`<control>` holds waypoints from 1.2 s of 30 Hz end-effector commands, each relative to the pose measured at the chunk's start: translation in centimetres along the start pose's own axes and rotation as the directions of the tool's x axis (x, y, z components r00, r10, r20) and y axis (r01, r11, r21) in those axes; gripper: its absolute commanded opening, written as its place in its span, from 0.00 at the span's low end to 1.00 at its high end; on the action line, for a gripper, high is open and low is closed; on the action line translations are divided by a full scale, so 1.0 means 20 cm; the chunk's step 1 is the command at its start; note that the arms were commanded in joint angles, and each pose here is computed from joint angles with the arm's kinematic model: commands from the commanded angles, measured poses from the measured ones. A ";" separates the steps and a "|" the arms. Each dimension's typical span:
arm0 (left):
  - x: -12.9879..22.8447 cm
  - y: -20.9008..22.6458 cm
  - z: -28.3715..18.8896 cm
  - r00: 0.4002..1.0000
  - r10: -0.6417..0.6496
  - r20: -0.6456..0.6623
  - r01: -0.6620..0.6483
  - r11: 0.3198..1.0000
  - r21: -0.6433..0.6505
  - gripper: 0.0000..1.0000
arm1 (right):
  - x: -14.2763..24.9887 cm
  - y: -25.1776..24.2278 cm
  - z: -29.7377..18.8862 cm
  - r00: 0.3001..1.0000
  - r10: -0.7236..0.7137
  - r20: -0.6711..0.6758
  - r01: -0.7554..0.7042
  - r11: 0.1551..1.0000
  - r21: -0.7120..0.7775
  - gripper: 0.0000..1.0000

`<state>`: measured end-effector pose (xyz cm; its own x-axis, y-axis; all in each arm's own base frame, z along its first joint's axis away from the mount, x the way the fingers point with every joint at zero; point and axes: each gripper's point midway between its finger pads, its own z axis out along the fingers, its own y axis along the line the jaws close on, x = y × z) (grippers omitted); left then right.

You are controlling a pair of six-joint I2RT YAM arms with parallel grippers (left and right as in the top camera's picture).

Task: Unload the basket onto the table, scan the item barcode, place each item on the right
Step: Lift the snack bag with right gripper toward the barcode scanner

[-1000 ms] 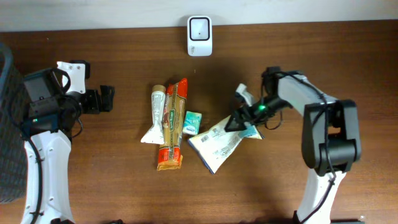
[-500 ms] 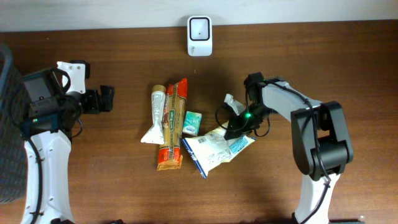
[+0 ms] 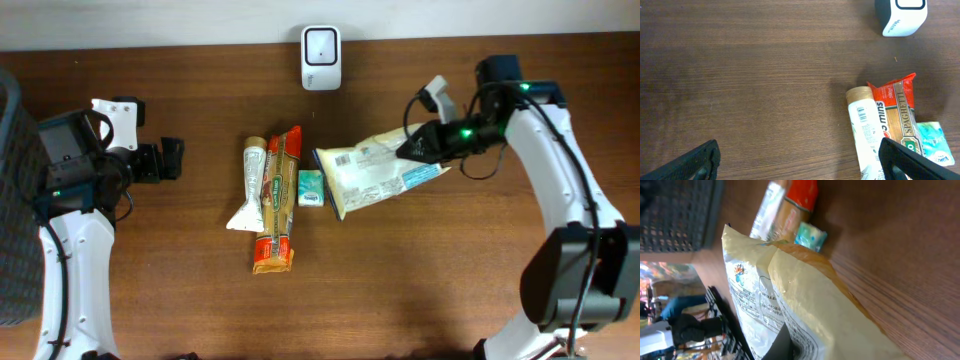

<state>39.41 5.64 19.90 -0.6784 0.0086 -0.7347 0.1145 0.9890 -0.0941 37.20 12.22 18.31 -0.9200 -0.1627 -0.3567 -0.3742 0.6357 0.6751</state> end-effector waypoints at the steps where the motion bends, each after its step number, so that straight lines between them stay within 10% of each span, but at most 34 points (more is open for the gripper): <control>1: -0.01 -0.01 -0.01 1.000 0.017 0.008 -0.017 1.000 0.011 0.99 | -0.08 0.12 -0.16 0.993 -0.023 0.118 0.028 0.999 -0.042 0.04; 20: -0.01 -0.01 -0.01 1.000 0.017 0.008 -0.017 1.000 0.011 0.99 | -0.11 0.18 -0.24 0.984 -0.055 0.168 0.059 0.998 -0.021 0.04; 25: -0.01 -0.01 -0.01 1.000 0.017 0.008 -0.017 1.000 0.011 0.99 | -0.21 0.15 -0.23 0.986 -0.083 0.141 0.044 0.965 0.260 0.04; 29: -0.01 -0.01 -0.01 1.000 0.017 0.008 -0.017 1.000 0.011 0.99 | -0.45 0.22 -0.38 0.946 -0.236 0.224 0.040 0.768 0.640 0.04; 36: -0.01 -0.01 -0.01 1.000 0.017 0.008 -0.017 1.000 0.011 0.99 | -0.89 0.38 -0.47 0.766 -0.630 0.123 -0.044 0.140 0.989 0.04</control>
<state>39.43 5.66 19.92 -0.6776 0.0089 -0.7353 0.1143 0.9891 -0.0934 47.93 14.96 33.72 -0.4920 -0.3139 -0.8120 -0.1504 0.9494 -0.2758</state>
